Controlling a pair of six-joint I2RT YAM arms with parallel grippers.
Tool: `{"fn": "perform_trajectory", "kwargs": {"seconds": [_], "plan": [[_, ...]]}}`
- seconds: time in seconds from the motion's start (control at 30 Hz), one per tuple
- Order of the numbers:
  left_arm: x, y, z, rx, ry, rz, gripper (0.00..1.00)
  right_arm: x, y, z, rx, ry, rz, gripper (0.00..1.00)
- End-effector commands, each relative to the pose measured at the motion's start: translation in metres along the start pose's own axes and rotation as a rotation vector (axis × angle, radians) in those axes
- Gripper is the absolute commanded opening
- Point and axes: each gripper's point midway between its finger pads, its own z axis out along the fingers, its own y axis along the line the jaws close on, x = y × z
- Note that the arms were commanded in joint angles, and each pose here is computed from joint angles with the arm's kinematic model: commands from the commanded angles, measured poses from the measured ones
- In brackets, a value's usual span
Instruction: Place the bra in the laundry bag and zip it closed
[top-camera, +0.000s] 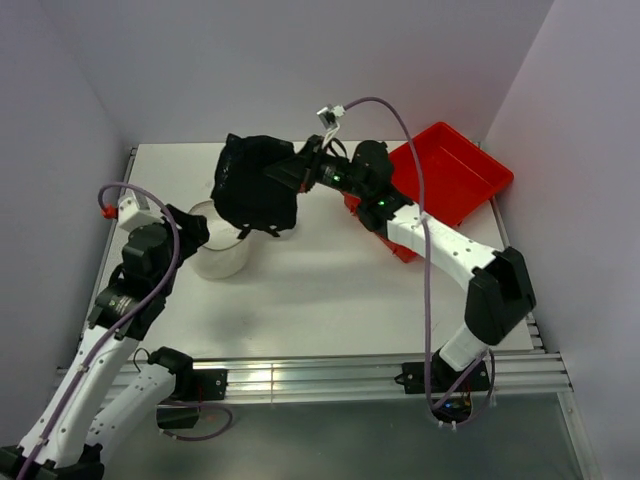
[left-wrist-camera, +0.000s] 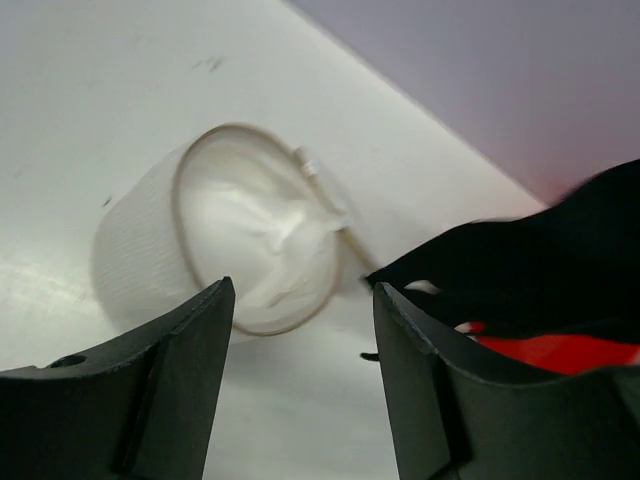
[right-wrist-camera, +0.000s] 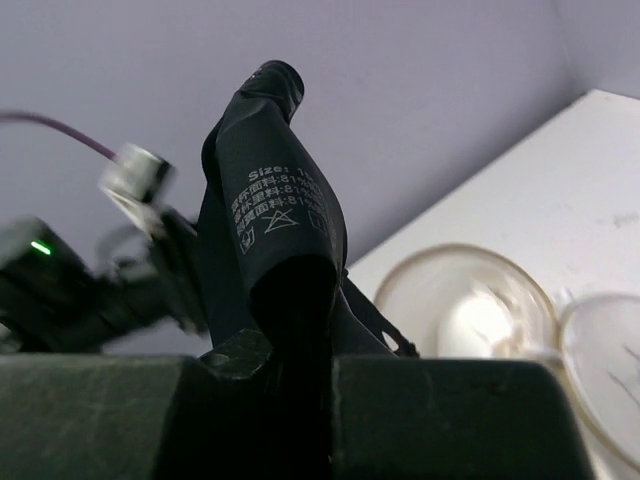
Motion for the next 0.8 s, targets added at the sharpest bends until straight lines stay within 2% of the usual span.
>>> {"fn": "perform_trajectory", "kwargs": {"seconds": [0.0, 0.13, 0.33, 0.4, 0.43, 0.6, 0.63, 0.73, 0.77], "plan": [[0.026, 0.038, 0.017, -0.134, 0.042, -0.055, 0.63, -0.029, 0.021, 0.033, -0.083, -0.12, 0.005, 0.0], [0.038, 0.056, 0.04, -0.158, 0.083, -0.092, 0.66, -0.038, 0.025, 0.064, -0.141, -0.155, -0.004, 0.0], [0.047, 0.08, 0.054, -0.215, 0.086, -0.096, 0.57, -0.033, 0.006, 0.095, -0.164, -0.162, 0.03, 0.0], [0.053, 0.088, 0.058, -0.237, 0.092, -0.094, 0.54, -0.017, -0.009, 0.105, -0.152, -0.138, 0.06, 0.0], [0.054, 0.092, 0.06, -0.246, 0.093, -0.098, 0.48, -0.009, -0.016, 0.112, -0.151, -0.123, 0.07, 0.0], [0.061, 0.099, 0.07, -0.239, 0.119, -0.135, 0.36, 0.01, -0.031, 0.127, -0.144, -0.09, 0.104, 0.0], [0.061, 0.099, 0.071, -0.235, 0.12, -0.138, 0.23, 0.013, -0.037, 0.129, -0.131, -0.089, 0.104, 0.0], [0.063, 0.099, 0.07, -0.222, 0.126, -0.143, 0.04, 0.018, -0.05, 0.135, -0.09, -0.094, 0.086, 0.0], [0.062, 0.098, 0.07, -0.219, 0.125, -0.145, 0.01, 0.018, -0.054, 0.136, -0.077, -0.101, 0.08, 0.0]]}}
